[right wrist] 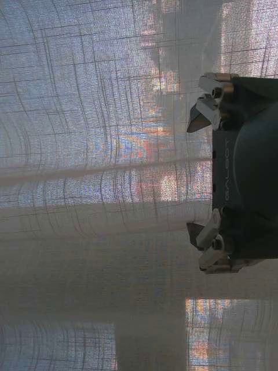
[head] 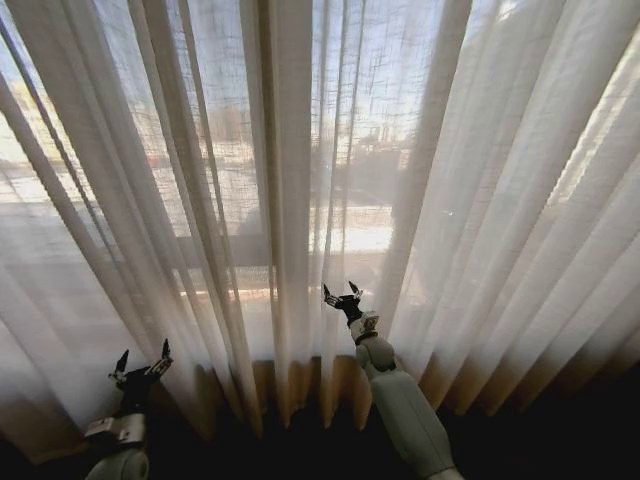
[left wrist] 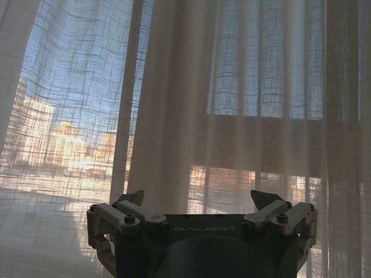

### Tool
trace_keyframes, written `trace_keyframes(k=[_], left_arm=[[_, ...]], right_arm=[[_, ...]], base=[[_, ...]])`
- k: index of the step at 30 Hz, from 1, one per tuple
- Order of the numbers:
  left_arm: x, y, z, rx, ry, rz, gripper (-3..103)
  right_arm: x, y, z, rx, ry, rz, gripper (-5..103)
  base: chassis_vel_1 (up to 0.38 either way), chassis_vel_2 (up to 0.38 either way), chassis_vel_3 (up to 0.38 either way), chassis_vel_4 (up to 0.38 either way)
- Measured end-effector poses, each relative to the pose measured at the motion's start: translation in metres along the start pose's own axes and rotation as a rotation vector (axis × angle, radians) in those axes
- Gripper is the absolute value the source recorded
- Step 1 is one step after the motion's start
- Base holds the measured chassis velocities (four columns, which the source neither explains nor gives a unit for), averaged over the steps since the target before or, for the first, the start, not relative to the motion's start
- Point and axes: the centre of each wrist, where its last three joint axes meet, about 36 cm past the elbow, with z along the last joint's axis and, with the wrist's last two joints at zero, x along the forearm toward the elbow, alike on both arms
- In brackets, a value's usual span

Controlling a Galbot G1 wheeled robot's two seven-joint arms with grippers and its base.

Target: Open the curtains by pulling them apart, changing their state from closed to fully open.

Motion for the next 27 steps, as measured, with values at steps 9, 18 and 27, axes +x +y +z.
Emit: trace_keyframes(k=[9, 18, 27], left_arm=[[0.0000, 0.0000, 0.0000, 0.000, 0.000, 0.000, 100], [0.0000, 0.0000, 0.0000, 0.000, 0.000, 0.000, 100], [0.0000, 0.0000, 0.0000, 0.000, 0.000, 0.000, 100]], right_arm=[[0.0022, 0.0017, 0.0007, -0.001, -0.001, 0.000, 57], [0.0063, -0.0022, 0.0025, -0.002, 0.003, 0.005, 25], [0.0082, -0.0057, 0.0004, -0.032, -0.016, -0.008, 2]], base=[[0.000, 0.000, 0.000, 0.000], [0.000, 0.000, 0.000, 0.000], [0.000, 0.000, 0.000, 0.000]])
